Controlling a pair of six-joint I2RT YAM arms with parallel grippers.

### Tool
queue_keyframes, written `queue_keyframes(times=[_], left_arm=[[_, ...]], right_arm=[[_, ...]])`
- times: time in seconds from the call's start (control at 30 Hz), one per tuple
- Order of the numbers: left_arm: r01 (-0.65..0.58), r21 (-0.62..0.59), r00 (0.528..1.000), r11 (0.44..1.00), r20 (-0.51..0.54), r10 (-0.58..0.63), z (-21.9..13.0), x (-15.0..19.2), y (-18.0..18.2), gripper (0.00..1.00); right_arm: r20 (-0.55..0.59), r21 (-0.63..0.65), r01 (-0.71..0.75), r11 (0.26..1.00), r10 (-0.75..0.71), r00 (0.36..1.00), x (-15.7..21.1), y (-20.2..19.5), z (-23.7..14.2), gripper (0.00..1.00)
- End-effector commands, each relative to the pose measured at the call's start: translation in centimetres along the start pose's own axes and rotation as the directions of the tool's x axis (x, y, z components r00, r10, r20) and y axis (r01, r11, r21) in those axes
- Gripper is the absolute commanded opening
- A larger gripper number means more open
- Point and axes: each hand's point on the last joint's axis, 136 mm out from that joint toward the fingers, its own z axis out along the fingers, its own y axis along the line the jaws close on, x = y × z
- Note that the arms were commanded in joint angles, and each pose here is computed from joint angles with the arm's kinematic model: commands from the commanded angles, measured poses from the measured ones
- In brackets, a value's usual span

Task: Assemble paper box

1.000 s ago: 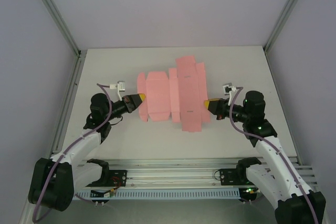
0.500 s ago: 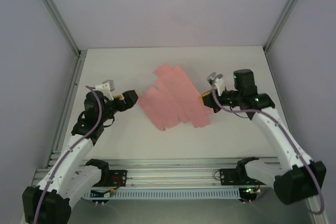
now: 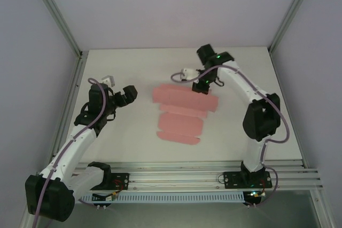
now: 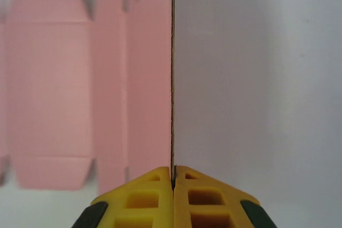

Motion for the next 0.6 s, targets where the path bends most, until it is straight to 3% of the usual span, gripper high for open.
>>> queue_keyframes(times=[0.0, 0.13, 0.27, 0.4, 0.57], left_arm=[[-0.093, 0.045, 0.996, 0.995, 0.014, 0.092, 0.3, -0.3, -0.6, 1.0], [-0.159, 0.214, 0.983, 0.964, -0.06, 0.176, 2.3, 1.3, -3.1, 1.0], [-0.211, 0.415, 0.938, 0.885, -0.167, 0.302, 4.5, 3.4, -6.3, 0.92], [-0.249, 0.489, 0.904, 0.836, -0.193, 0.382, 6.3, 4.2, -7.6, 0.85], [-0.251, 0.507, 0.889, 0.825, -0.217, 0.404, 8.3, 3.8, -8.1, 0.58]], right_arm=[[-0.002, 0.246, 0.191, 0.95, -0.197, 0.98, -1.4, -3.4, 1.9, 0.0], [0.182, 0.349, 0.177, 0.92, -0.252, 0.95, -5.0, -3.4, 2.0, 0.0], [0.154, 0.366, 0.214, 0.906, -0.286, 0.946, -4.9, -3.1, 3.4, 0.0], [0.16, 0.324, 0.206, 0.923, -0.268, 0.95, -4.6, -2.2, 3.5, 0.0], [0.186, 0.275, 0.202, 0.94, -0.258, 0.948, -4.7, -1.0, 2.9, 0.0]])
